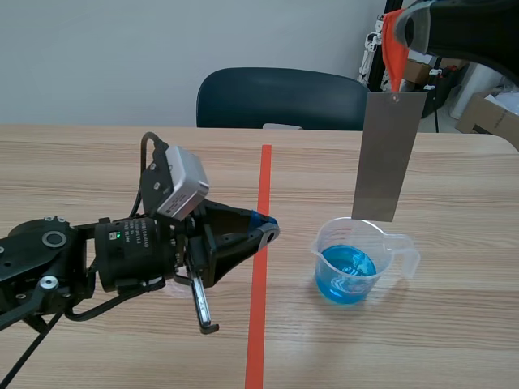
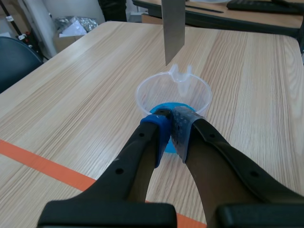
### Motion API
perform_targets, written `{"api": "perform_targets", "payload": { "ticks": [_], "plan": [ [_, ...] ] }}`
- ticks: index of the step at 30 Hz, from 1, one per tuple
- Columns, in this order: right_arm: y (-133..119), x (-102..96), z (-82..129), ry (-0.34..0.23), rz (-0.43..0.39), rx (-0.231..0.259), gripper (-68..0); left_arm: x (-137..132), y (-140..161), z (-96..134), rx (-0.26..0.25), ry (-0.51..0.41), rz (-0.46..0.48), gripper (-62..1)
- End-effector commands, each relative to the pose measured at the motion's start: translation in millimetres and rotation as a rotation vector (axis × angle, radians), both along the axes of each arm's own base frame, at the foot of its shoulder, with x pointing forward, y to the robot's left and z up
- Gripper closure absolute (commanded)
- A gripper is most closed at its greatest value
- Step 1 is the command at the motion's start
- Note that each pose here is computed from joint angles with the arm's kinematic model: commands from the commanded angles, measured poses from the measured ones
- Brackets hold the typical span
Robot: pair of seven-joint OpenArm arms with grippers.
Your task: Do the redox reaction experiment. lower the plate into the blue solution
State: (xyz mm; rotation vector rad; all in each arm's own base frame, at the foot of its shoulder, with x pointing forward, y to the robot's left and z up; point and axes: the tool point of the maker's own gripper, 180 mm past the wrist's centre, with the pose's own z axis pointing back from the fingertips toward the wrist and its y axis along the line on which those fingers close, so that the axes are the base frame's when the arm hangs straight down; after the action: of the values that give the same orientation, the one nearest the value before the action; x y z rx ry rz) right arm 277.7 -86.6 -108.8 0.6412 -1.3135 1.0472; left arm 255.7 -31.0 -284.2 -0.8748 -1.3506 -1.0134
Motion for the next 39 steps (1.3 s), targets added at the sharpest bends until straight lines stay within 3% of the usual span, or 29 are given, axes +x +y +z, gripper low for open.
{"api": "perform_targets", "payload": {
  "ticks": [1, 3, 6, 13, 17, 19, 23, 34, 39],
  "plan": [
    [-1, 2.0, 8, -0.022, -0.002, 0.010, -0.2, -2, 5, 20, -0.078, -0.014, -0.013, -5.5],
    [-1, 2.0, 8, -0.022, -0.002, 0.010, -0.2, -12, 13, 30, -0.118, -0.007, -0.045, -12.7],
    [-1, 2.0, 8, -0.022, -0.002, 0.009, -0.2, -28, 22, 33, -0.102, 0.013, -0.092, -22.8],
    [-2, 4.5, 1, -0.031, -0.032, 0.008, -0.2, -59, 42, 29, -0.031, 0.047, -0.142, -25.5],
    [-1, 5.6, -5, -0.040, -0.035, -0.005, -0.2, -78, 52, 36, -0.079, 0.072, -0.161, -36.4],
    [0, 5.8, -7, -0.034, -0.037, -0.008, -0.2, -86, 56, 37, -0.097, 0.087, -0.165, -37.3],
    [1, 5.8, -9, -0.039, -0.036, -0.014, -0.2, -95, 65, 34, -0.102, 0.090, -0.122, -39.0],
    [-1, 9.3, -13, -0.039, -0.050, -0.023, -0.2, -115, 82, 20, -0.105, 0.142, -0.027, -55.7],
    [-4, 13.8, -16, -0.033, -0.070, -0.005, -0.2, -116, 92, 22, -0.115, 0.145, 0.013, -57.3]
  ]
}}
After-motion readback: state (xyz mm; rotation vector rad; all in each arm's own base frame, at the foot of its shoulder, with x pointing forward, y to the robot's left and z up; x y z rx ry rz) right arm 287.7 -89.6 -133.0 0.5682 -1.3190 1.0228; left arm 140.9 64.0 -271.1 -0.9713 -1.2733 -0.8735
